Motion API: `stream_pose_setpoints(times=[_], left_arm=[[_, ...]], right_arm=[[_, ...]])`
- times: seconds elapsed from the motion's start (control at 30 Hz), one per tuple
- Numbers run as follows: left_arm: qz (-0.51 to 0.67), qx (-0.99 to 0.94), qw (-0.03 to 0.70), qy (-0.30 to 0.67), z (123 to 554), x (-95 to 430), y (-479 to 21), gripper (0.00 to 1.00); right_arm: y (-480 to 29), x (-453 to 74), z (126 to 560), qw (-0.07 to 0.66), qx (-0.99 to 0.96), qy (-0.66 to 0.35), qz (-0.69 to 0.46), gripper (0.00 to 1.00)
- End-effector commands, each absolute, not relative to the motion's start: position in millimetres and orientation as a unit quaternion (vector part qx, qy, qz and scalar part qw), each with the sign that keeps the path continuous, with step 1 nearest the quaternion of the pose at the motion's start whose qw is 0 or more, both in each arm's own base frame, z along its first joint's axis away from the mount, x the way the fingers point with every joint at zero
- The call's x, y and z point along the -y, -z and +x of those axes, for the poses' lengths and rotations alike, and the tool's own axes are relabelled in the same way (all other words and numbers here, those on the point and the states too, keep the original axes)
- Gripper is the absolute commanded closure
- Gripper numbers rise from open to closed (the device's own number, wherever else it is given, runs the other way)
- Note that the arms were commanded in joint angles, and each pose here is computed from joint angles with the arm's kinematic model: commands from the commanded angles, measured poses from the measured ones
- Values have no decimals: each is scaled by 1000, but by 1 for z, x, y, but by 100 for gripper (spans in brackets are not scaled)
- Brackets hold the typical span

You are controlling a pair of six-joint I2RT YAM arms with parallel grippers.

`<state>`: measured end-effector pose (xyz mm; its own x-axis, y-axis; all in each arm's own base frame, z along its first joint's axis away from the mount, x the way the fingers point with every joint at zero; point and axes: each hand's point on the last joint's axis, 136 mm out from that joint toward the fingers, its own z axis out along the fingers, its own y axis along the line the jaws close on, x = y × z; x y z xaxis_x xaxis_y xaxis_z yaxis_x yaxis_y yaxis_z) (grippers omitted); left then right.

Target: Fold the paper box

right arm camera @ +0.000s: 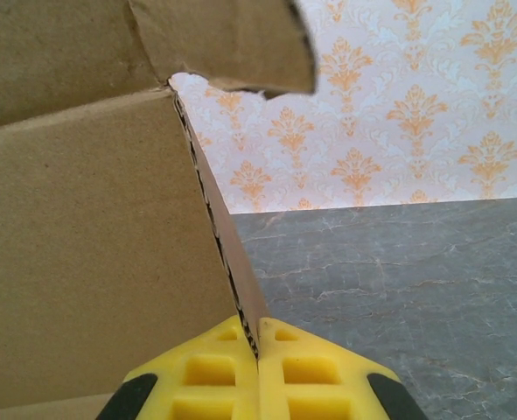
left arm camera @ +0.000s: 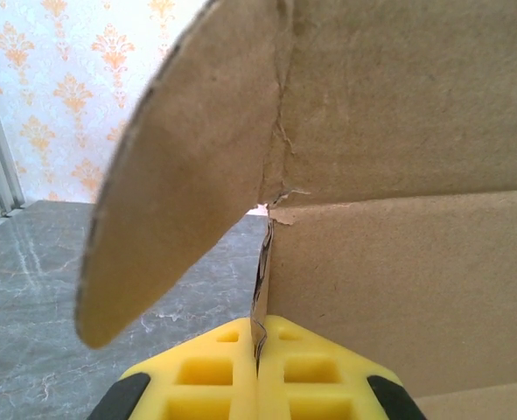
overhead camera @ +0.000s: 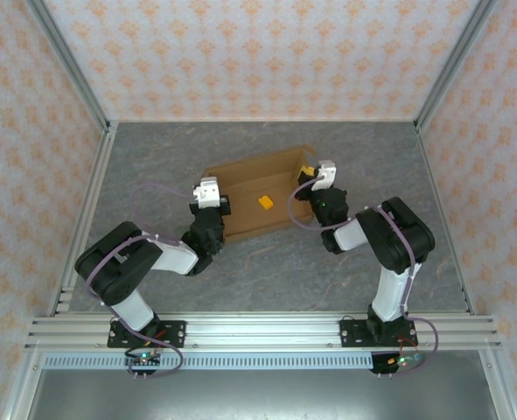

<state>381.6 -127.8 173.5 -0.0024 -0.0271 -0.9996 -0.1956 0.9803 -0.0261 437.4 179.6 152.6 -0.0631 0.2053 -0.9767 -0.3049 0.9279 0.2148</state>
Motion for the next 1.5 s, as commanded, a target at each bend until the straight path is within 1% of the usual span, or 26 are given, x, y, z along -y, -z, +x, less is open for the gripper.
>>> stream_pose_setpoints(times=[0.0,0.37,0.63,0.87,0.97,1.47], left_arm=[[-82,-715,688,-98,371,114,-158,100],[-70,-725,677,-109,357,121,-142,100],[-73,-729,671,-117,348,116,-131,100],[-71,-731,667,-125,342,115,-124,100],[-71,-731,666,-129,341,114,-122,100],[-83,-732,662,-141,338,108,-114,100]], right_arm=[[-146,-176,429,678,-711,-183,-36,100],[-133,-172,415,668,-720,-185,-28,99],[-130,-171,410,667,-722,-180,-21,98],[-130,-164,405,663,-728,-173,-8,93],[-129,-165,405,648,-741,-177,-1,91],[-119,-165,393,625,-758,-182,32,89]])
